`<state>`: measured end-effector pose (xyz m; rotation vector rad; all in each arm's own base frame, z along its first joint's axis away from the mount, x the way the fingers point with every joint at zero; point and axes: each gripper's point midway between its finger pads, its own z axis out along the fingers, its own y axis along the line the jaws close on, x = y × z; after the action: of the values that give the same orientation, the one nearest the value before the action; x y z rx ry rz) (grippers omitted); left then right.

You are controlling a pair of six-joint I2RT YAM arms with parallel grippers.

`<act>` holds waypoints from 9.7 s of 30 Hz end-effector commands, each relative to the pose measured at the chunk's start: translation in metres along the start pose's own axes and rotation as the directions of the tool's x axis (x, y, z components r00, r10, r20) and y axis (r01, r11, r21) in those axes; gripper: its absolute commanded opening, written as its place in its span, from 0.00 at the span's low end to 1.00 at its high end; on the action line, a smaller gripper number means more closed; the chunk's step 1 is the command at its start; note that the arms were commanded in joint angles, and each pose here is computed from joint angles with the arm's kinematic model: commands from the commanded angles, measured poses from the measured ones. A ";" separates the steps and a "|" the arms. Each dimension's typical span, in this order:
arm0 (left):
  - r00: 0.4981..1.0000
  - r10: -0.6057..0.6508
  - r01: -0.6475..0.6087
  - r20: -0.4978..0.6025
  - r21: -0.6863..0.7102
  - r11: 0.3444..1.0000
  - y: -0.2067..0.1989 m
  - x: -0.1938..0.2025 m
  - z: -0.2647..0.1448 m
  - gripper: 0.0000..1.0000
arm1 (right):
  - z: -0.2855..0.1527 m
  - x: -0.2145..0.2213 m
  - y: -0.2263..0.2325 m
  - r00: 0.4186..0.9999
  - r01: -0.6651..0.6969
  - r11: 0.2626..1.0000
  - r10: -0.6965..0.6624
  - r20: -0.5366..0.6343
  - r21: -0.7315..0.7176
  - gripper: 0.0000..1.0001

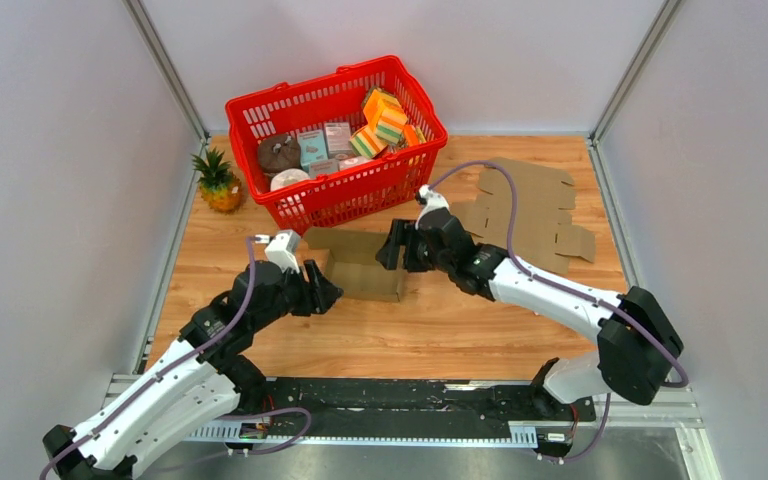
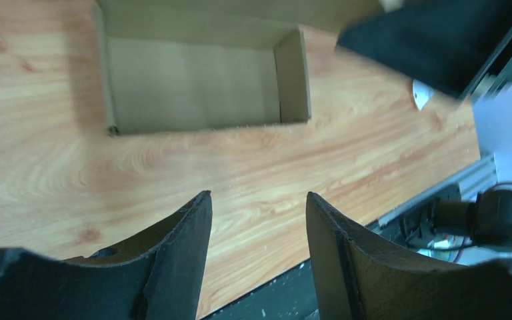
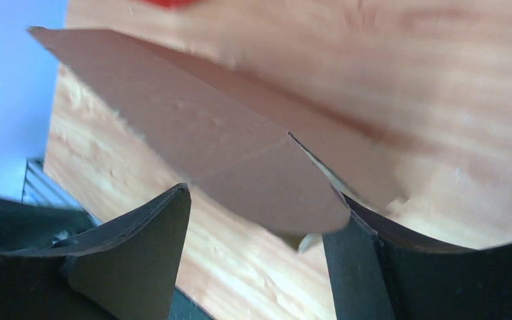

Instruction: Fold the paper box

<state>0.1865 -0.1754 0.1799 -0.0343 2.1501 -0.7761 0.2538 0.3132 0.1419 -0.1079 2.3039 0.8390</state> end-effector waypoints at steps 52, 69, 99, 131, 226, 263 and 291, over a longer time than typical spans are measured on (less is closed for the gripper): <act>0.970 0.222 -0.234 0.100 0.127 0.964 0.014 0.039 0.045 0.66 | -0.142 0.040 -0.341 0.666 -0.588 0.174 0.658 0.350 0.790 0.88; 0.970 0.224 -0.235 0.092 0.129 0.963 0.015 0.042 0.046 0.66 | -0.181 0.044 -0.347 0.679 -0.585 0.165 0.635 0.368 0.794 0.93; 0.951 0.252 -0.255 0.180 -0.009 0.967 0.013 -0.014 0.002 0.67 | -0.121 0.003 -0.229 0.941 -0.338 0.722 0.277 0.196 0.604 0.35; 0.983 0.160 -0.133 0.089 -0.253 0.958 0.065 -0.002 -0.046 0.76 | 0.003 -0.012 -0.007 0.863 0.447 0.846 -0.493 0.106 0.291 1.00; 0.971 0.118 -0.064 0.209 -0.248 0.967 0.056 -0.014 0.086 0.01 | 0.022 -0.031 -0.029 0.913 -0.103 0.921 -0.062 0.402 0.376 0.16; 0.927 0.247 -0.169 0.282 -0.275 0.946 0.047 0.005 0.078 0.00 | -0.107 0.011 0.047 0.930 -0.364 0.921 0.367 -0.006 -0.141 1.00; 0.883 0.312 -0.191 0.351 -0.338 0.921 0.040 0.008 0.066 0.00 | -0.027 -0.021 0.063 0.544 -0.814 0.574 0.808 0.226 -0.094 0.44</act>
<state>0.2353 -0.1785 0.1124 -0.0264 1.8512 -0.2523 0.2235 0.3320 0.1784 1.0498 2.1601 1.0549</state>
